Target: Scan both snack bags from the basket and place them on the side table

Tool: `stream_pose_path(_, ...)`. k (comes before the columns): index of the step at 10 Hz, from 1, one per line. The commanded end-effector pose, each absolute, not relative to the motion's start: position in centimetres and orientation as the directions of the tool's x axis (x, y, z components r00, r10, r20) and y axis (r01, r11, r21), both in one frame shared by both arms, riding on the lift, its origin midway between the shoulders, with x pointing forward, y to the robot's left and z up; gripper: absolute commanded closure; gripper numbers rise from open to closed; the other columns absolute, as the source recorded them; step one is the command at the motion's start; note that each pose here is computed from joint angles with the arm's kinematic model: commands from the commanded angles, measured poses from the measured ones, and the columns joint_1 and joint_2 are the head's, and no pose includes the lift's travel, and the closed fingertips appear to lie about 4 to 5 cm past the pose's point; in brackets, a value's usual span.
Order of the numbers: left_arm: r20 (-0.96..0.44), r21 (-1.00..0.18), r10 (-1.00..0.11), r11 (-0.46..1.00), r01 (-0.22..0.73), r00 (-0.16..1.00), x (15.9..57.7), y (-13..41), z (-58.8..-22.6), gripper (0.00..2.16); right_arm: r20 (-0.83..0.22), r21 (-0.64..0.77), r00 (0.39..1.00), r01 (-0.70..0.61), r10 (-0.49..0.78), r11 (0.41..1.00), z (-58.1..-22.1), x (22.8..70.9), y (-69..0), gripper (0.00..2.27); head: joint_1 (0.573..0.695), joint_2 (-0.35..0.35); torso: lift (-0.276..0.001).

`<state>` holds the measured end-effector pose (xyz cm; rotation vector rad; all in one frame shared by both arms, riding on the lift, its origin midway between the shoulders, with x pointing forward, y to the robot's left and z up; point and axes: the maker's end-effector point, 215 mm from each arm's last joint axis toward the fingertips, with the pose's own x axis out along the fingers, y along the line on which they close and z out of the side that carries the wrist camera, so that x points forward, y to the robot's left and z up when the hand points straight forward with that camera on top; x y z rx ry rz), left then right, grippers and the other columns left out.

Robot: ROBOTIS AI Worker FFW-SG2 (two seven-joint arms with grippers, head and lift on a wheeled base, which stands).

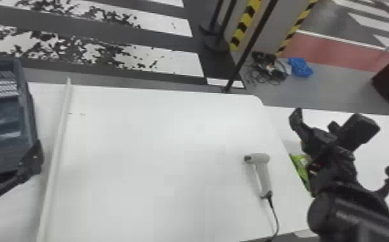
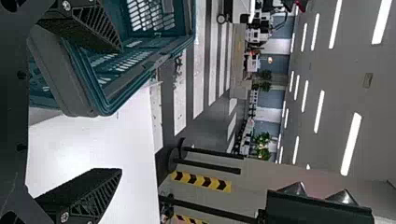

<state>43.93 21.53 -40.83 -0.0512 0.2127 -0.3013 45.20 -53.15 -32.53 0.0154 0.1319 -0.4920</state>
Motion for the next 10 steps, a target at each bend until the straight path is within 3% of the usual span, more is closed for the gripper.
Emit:
stream_pose_path(1, -0.192, -0.084, -0.321, 0.947, 0.31, 0.927, 43.8, 19.9, -40.4, 0.09, -0.109, -0.06, 0.929, 0.349, -0.354, 0.935, -31.6, 46.7, -44.2, 0.05, 0.695, -0.35, -0.075)
stream_pose_path(3, -0.192, -0.084, -0.332, 0.943, 0.321, 0.924, 43.5, 18.5, -40.4, 0.09, -0.147, -0.114, 0.967, 0.194, -0.209, 0.974, -33.9, 47.4, -34.8, 0.05, 0.695, -0.281, -0.075)
stream_pose_path(5, -0.197, -0.094, -0.331, 0.943, 0.318, 0.923, 43.1, 17.9, -40.7, 0.09, -0.116, -0.152, 0.989, 0.07, -0.088, 0.986, -35.7, 46.8, -27.4, 0.05, 0.695, -0.201, -0.075)
stream_pose_path(7, -0.184, -0.092, -0.324, 0.946, 0.312, 0.928, 42.6, 17.9, -39.9, 0.09, -0.074, -0.148, 0.995, 0.053, -0.065, 0.987, -37.0, 44.2, -24.1, 0.05, 0.695, -0.12, -0.075)
stream_pose_path(10, -0.177, -0.088, -0.324, 0.946, 0.313, 0.93, 41.8, 17.5, -39.6, 0.09, -0.02, -0.105, 0.997, 0.078, -0.081, 0.991, -37.6, 41.5, -23.0, 0.05, 0.695, -0.08, -0.075)
